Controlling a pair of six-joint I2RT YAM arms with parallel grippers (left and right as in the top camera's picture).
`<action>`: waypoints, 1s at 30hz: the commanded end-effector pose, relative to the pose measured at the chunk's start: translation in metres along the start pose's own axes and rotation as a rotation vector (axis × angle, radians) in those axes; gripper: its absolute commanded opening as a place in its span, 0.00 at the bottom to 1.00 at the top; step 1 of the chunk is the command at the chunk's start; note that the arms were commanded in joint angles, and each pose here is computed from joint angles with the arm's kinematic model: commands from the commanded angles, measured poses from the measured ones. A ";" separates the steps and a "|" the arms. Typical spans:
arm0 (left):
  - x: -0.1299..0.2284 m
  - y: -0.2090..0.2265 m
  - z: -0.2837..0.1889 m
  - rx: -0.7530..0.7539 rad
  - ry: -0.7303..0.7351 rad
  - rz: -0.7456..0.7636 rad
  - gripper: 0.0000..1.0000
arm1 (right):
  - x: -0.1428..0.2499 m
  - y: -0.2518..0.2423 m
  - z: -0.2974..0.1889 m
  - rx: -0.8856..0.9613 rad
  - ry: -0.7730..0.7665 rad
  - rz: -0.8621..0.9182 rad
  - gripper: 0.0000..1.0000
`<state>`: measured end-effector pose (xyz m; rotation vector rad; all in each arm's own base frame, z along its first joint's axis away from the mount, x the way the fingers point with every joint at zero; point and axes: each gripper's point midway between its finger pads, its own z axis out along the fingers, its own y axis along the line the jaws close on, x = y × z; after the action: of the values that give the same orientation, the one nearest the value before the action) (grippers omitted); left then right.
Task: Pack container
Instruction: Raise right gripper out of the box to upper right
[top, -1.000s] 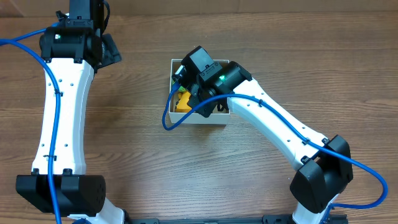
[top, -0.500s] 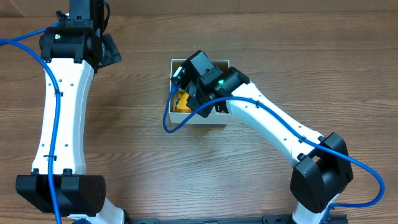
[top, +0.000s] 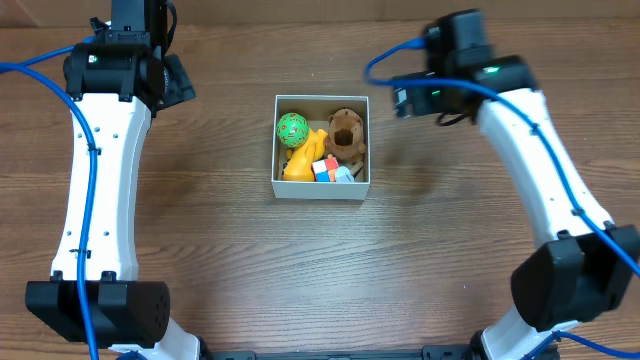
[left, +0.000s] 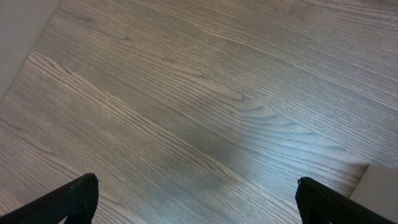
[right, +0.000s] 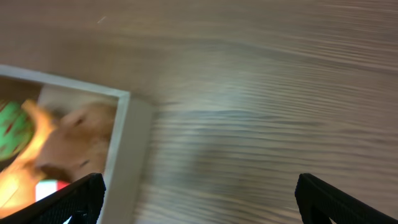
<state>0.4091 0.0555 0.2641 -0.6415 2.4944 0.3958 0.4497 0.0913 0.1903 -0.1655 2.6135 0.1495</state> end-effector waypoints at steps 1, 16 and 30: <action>-0.003 0.004 0.002 -0.021 -0.007 0.008 1.00 | -0.011 -0.006 -0.022 -0.030 -0.047 0.057 1.00; -0.003 0.004 0.002 -0.021 -0.007 0.008 1.00 | -0.010 -0.010 -0.021 -0.025 -0.041 0.065 1.00; -0.003 0.004 0.002 -0.021 -0.007 0.008 1.00 | -0.010 -0.010 -0.021 -0.024 -0.041 0.065 1.00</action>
<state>0.4091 0.0555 0.2641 -0.6415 2.4944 0.3958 0.4472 0.0783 0.1908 -0.0894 2.6347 0.1912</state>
